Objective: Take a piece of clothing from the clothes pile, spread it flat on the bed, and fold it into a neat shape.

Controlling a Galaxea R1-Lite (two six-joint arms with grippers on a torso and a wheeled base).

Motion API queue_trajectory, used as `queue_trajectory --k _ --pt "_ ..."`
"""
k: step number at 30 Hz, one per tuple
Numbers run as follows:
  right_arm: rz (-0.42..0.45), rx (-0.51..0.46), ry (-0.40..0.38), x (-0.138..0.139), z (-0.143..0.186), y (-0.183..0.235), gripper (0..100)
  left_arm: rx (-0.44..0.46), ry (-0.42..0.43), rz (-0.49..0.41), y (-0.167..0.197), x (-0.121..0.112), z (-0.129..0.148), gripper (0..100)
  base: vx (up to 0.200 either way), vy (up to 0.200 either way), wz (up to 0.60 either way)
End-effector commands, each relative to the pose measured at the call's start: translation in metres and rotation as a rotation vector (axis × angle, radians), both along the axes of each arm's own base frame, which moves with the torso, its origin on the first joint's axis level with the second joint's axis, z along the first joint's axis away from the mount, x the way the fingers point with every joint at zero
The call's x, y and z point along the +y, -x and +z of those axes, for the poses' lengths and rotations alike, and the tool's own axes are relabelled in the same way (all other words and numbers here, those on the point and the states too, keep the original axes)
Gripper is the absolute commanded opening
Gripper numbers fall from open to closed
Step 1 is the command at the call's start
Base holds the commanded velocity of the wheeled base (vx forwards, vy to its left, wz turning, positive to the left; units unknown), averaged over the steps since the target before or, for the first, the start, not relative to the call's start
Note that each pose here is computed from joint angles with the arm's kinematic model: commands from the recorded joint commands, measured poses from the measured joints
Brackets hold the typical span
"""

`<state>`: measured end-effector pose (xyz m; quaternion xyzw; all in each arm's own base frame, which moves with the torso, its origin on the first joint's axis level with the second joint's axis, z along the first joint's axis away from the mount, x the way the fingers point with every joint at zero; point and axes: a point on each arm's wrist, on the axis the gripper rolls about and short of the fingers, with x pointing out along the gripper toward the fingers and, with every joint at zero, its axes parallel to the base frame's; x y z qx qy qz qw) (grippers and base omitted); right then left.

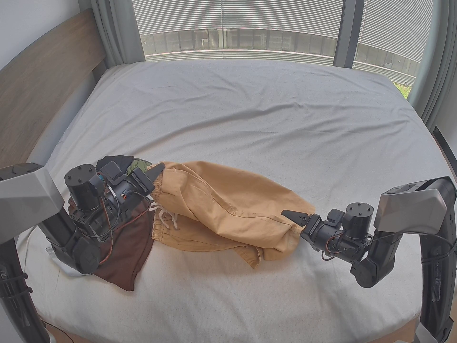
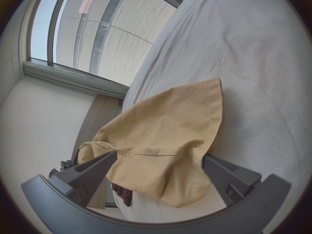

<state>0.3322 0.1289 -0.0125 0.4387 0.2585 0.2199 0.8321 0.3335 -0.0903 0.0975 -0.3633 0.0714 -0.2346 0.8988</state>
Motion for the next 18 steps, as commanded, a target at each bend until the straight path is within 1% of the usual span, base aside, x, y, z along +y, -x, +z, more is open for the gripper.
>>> queue_trajectory --k 1,8,9,18 --pt "-0.004 0.037 0.021 0.0 -0.021 -0.003 100 0.002 0.0 0.001 -0.001 0.0 -0.003 0 0.0 0.0 0.0" --pt "-0.021 0.033 0.02 -0.003 -0.019 -0.004 100 0.004 0.0 0.001 -0.001 0.0 -0.003 0 0.0 0.0 0.0" --pt "-0.027 0.031 0.021 -0.003 -0.018 -0.004 0 0.008 -0.002 0.0 -0.002 0.0 -0.005 0 0.0 0.0 0.0" --pt "-0.053 0.003 0.013 -0.012 -0.006 -0.007 0 0.019 -0.004 0.015 -0.009 0.002 -0.015 0 0.0 0.0 0.0"
